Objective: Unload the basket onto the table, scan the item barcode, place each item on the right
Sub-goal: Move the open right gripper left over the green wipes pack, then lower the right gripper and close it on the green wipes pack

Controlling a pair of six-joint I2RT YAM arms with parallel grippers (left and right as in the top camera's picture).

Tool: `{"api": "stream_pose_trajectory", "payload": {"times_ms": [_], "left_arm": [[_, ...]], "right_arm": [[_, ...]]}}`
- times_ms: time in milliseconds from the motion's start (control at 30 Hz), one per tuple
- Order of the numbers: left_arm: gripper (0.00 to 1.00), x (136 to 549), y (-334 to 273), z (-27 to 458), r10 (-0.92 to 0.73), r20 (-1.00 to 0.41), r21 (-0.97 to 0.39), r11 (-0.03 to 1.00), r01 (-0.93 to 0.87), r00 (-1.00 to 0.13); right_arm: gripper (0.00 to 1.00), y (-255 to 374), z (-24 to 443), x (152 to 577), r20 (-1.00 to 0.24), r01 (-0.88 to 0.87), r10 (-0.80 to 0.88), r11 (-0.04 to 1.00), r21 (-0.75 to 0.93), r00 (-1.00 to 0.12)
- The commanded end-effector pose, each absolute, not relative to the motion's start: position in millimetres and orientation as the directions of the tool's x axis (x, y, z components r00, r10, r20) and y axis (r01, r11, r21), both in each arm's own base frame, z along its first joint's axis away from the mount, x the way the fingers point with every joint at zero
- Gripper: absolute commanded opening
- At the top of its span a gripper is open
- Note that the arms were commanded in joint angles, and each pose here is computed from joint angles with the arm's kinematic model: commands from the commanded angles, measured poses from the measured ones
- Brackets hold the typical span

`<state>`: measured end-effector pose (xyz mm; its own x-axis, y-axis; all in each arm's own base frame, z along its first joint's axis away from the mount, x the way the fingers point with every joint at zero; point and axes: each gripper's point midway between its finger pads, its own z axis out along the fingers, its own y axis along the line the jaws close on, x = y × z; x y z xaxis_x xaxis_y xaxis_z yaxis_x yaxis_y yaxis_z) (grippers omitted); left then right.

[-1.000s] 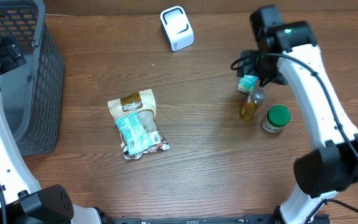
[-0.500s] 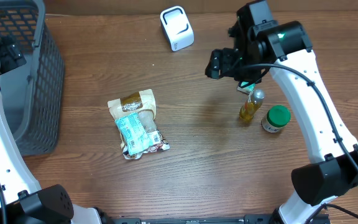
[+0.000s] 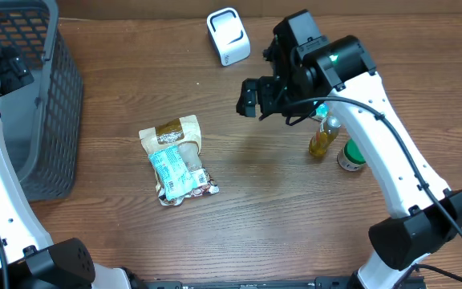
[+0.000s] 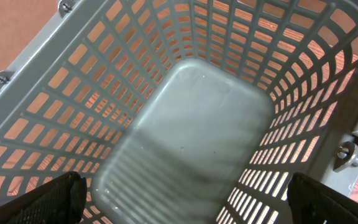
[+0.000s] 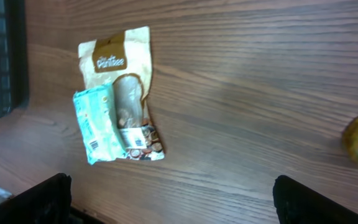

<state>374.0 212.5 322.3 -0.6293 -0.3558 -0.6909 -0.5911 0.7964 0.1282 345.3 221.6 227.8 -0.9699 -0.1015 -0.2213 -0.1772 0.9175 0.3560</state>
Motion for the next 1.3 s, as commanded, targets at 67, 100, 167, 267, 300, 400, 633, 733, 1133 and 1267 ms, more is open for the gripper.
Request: {"api": "stream_pose_trajectory", "payload": {"times_ms": [67,100,167,267,300,400,633,733,1133,1267], "left_arm": [[0.99,376,211,328,-0.335,-0.699,0.132,0.807,-0.575,-0.632],[1.00,376,211,328,-0.335,-0.699,0.132,0.807,-0.575,-0.632],[0.99,376,211,328,-0.335,-0.699,0.133,0.807,-0.575,-0.632],[1.00,376,211,328,-0.335,-0.699,0.133,0.807,-0.575,-0.632],[1.00,376,211,328,-0.335,-0.699,0.132,0.807,-0.575,-0.632],[1.00,376,211,328,-0.335,-0.699,0.132,0.807,-0.575,-0.632],[1.00,376,211,328,-0.335,-0.699,0.133,0.807,-0.575,-0.632],[1.00,376,211,328,-0.335,-0.699,0.132,0.807,-0.575,-0.632],[0.99,376,211,328,-0.335,-0.699,0.133,0.808,-0.575,-0.632],[1.00,376,211,328,-0.335,-0.699,0.133,0.808,-0.575,-0.632]], "right_arm": [[0.89,243,222,327,-0.200,-0.227,-0.162,0.905,0.361,-0.966],[0.85,246,220,325,-0.199,-0.235,-0.171,0.903,0.361,-0.965],[0.78,258,214,320,-0.203,-0.265,-0.202,0.894,0.361,-0.958],[0.71,276,202,312,-0.213,-0.309,-0.245,0.878,0.364,-0.946],[0.70,285,194,309,-0.219,-0.331,-0.265,0.870,0.366,-0.939],[0.69,306,176,302,-0.243,-0.380,-0.306,0.847,0.372,-0.920],[0.63,359,129,293,-0.385,-0.509,-0.364,0.760,0.404,-0.848],[0.63,377,113,289,-0.455,-0.558,-0.366,0.717,0.417,-0.811],[0.63,387,84,288,-0.555,-0.603,-0.338,0.686,0.408,-0.760],[0.64,384,83,292,-0.562,-0.595,-0.332,0.705,0.387,-0.758]]}}
